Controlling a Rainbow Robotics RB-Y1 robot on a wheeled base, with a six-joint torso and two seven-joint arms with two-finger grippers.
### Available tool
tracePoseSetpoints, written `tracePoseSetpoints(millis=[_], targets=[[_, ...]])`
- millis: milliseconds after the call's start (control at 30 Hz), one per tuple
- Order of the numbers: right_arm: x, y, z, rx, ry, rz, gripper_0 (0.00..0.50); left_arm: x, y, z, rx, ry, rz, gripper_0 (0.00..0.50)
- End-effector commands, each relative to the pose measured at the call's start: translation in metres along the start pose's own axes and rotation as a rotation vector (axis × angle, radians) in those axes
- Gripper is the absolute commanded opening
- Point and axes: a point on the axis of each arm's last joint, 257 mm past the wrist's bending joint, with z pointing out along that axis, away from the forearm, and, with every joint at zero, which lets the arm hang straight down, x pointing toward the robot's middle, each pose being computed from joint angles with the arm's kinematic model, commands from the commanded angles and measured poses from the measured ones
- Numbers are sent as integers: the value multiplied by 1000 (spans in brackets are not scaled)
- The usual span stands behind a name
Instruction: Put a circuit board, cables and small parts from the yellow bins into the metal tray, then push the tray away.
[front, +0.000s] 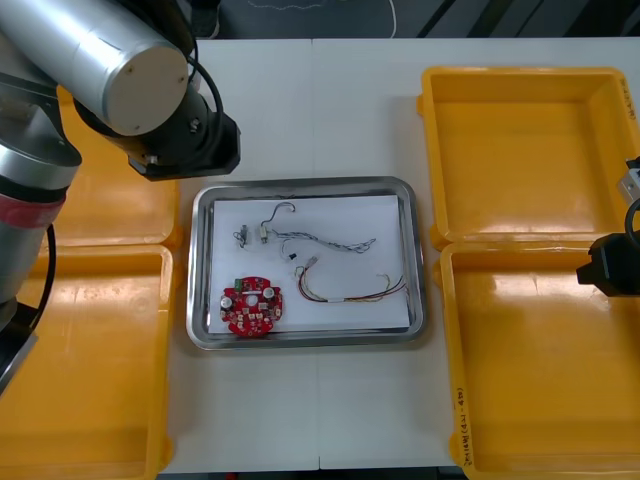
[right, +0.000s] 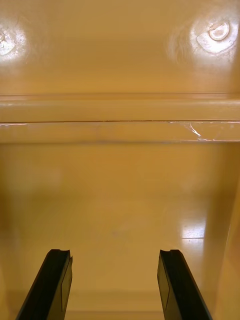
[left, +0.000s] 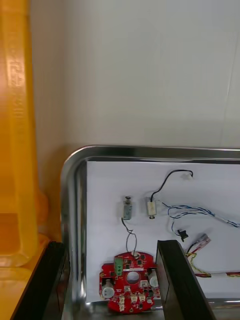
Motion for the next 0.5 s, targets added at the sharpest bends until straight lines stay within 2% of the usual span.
tracePoseSetpoints(millis=[33,133,233,333,500], targets=[[1,-4,-3,-3,-6,5,500,-17,30,-22,-11,-47,-73,500],[1,-4,-3,-3,-6,5,500,-19,39,-26,-14,-43,-75,500],[1,-4,-3,-3,-6,5,500,-21,63,-32,-42,-30,-77,500],[1,-4,-3,-3,-6,5,500,-22,78,-35,-52,-13,-92,500],[1,-4,-3,-3,-6,5,500,-20,109,-39,-72,40,-95,500]])
